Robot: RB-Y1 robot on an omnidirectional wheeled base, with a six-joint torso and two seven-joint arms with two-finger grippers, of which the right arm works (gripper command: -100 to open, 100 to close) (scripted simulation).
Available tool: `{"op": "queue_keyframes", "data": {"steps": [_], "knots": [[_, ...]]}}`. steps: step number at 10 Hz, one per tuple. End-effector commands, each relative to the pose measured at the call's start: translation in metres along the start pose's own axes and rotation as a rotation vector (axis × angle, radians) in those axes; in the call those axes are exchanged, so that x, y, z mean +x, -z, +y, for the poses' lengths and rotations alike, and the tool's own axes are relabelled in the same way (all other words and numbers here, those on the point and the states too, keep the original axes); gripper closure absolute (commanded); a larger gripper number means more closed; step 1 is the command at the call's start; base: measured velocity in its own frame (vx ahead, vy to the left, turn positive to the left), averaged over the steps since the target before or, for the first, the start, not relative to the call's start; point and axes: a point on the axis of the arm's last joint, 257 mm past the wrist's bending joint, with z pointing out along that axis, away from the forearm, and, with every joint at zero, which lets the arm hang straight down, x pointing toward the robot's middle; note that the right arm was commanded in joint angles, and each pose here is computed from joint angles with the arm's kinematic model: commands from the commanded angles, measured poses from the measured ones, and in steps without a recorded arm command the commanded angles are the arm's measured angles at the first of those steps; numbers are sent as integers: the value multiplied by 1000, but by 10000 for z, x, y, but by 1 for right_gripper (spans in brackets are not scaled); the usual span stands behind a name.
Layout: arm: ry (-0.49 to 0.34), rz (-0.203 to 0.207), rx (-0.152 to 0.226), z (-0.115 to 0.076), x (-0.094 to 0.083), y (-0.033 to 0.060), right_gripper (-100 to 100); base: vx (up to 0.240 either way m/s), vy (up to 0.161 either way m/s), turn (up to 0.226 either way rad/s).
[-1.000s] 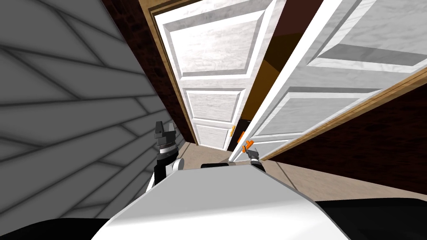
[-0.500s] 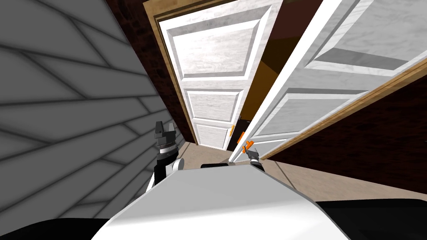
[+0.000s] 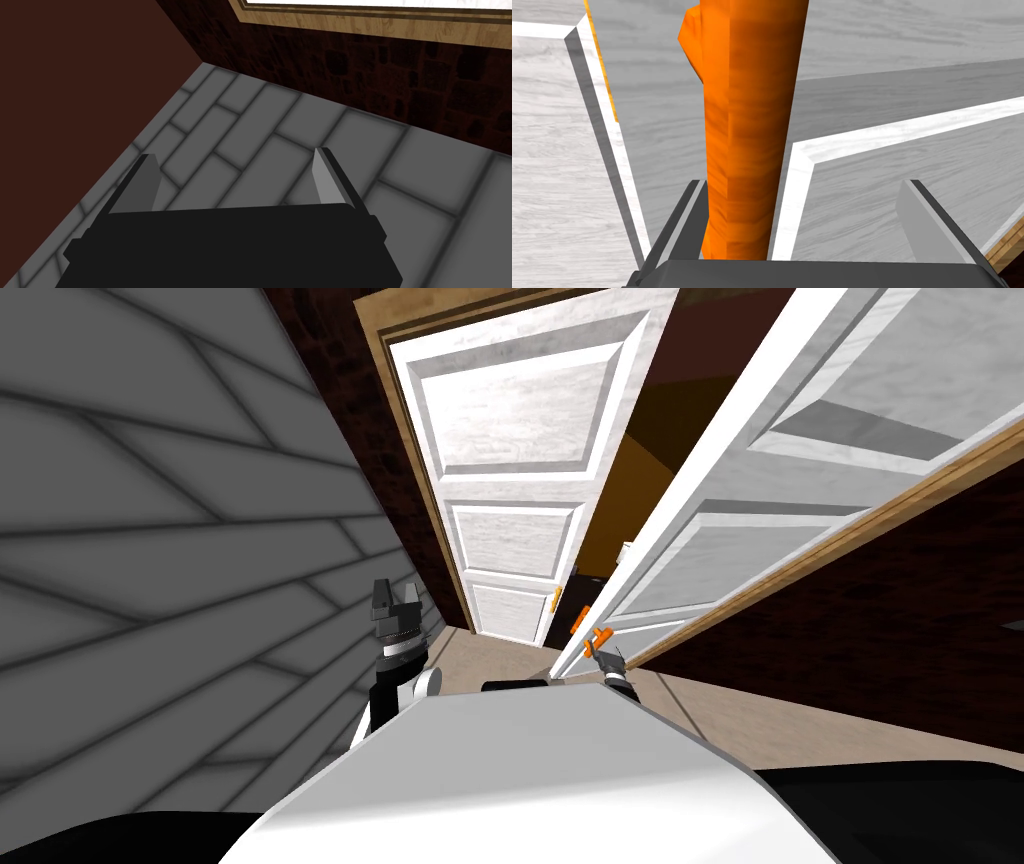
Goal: Pull the door open
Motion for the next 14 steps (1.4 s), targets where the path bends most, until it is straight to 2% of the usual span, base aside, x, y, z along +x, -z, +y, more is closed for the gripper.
{"op": "queue_keyframes", "data": {"steps": [1, 3, 5, 14], "knots": [[35, -35, -51, 345, -100, 92, 100, -67, 4, -19], [35, -35, -51, 345, -100, 92, 100, -21, 14, -5], [44, -47, -68, 459, -139, 165, 100, -46, -8, -2], [46, -49, -72, 488, -148, 186, 100, -17, -1, 2]]}}
